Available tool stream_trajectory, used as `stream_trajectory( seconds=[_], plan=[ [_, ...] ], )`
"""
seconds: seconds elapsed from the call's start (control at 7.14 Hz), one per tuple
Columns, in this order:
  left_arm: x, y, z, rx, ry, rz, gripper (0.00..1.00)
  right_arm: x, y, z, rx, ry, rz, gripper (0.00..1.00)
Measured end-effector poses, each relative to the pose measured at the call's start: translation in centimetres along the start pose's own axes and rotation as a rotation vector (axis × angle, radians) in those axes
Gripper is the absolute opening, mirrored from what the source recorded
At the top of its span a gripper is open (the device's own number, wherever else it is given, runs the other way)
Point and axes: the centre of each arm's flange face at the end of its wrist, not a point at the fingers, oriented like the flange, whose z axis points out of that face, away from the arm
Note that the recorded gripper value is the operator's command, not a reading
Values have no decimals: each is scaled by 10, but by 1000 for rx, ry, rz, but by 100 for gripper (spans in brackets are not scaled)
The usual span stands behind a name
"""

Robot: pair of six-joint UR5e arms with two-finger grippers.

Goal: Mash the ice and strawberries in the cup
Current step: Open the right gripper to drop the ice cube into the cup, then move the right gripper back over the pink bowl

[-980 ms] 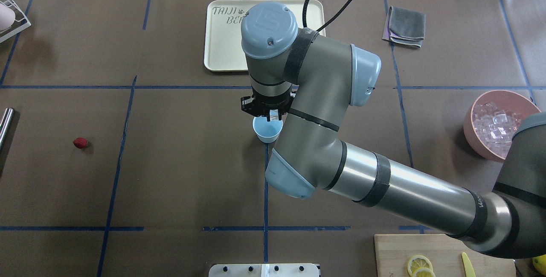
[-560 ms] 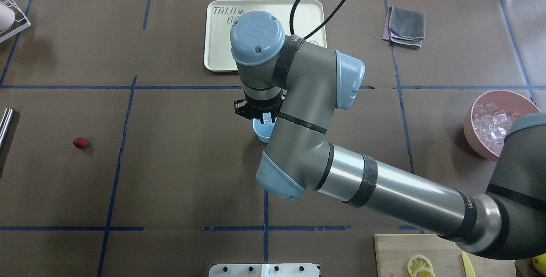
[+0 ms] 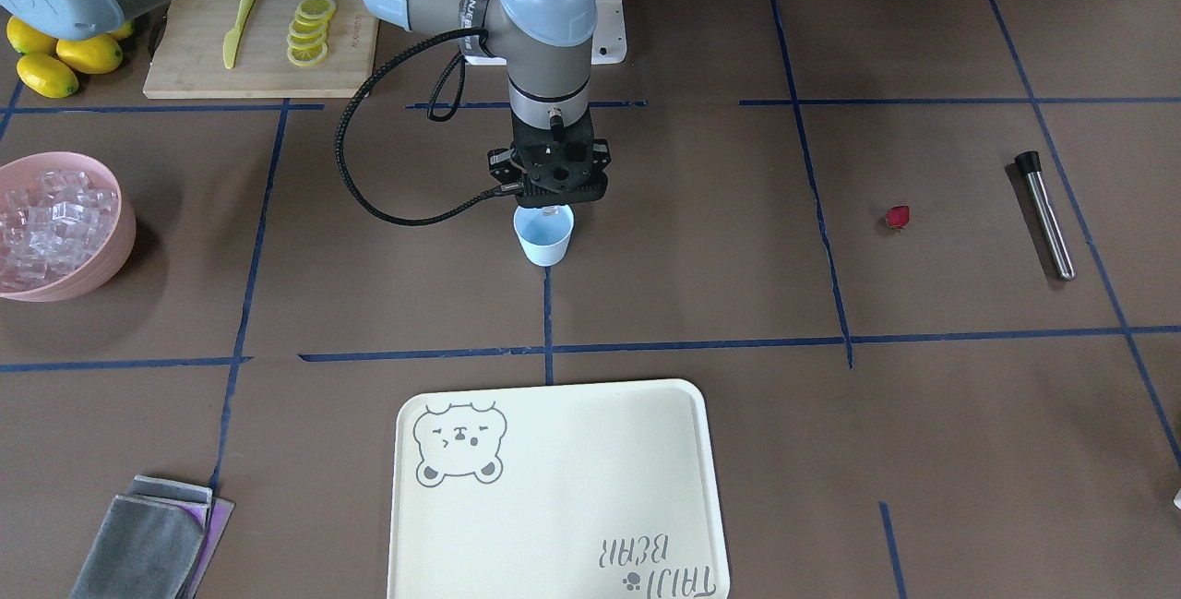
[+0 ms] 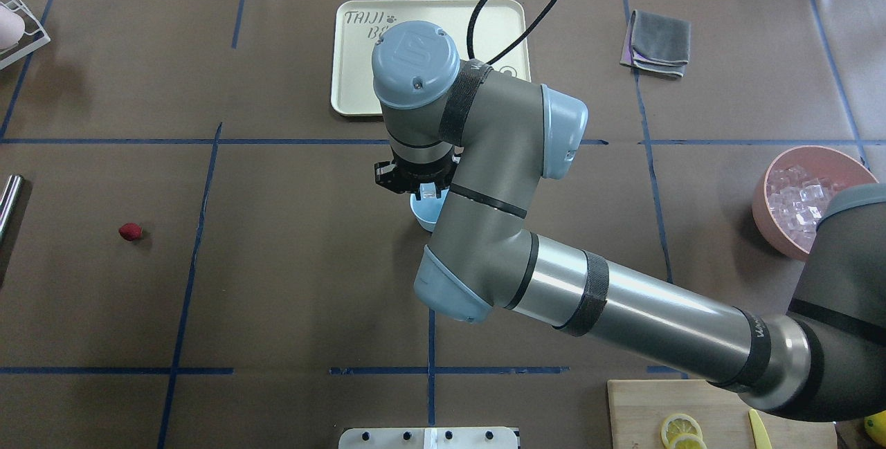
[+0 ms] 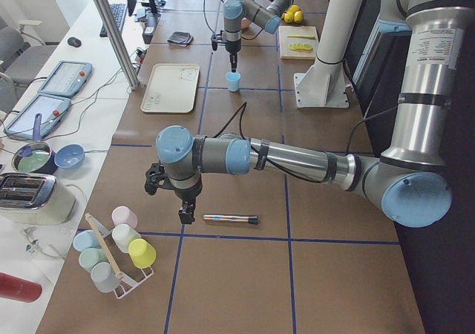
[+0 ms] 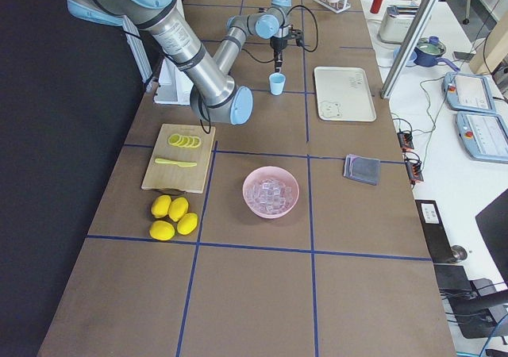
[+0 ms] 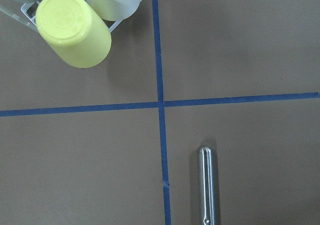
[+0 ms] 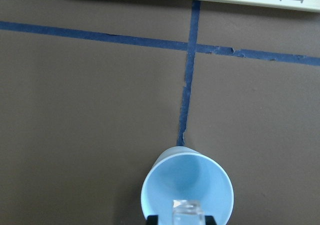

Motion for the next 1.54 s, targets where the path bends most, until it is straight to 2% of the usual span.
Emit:
stream_trajectory(
  seconds=[0.56, 0.7, 0.84, 1.26, 1.54],
  plan=[
    [0, 0, 0, 0, 0, 0, 100, 0, 0, 0, 0, 0, 0, 65],
    [1, 0, 0, 1, 0, 0, 100, -1, 0, -1, 0, -2, 0, 96],
    [1, -1, -1, 1, 0, 0, 100, -1, 0, -3, 2, -4, -1, 99],
    [1, -1, -1, 2, 0, 1, 100, -1, -11, -24, 24, -15, 15, 99],
    [3, -3, -2, 4, 0, 3, 100, 37, -19, -76, 55, -3, 61, 99]
  ],
)
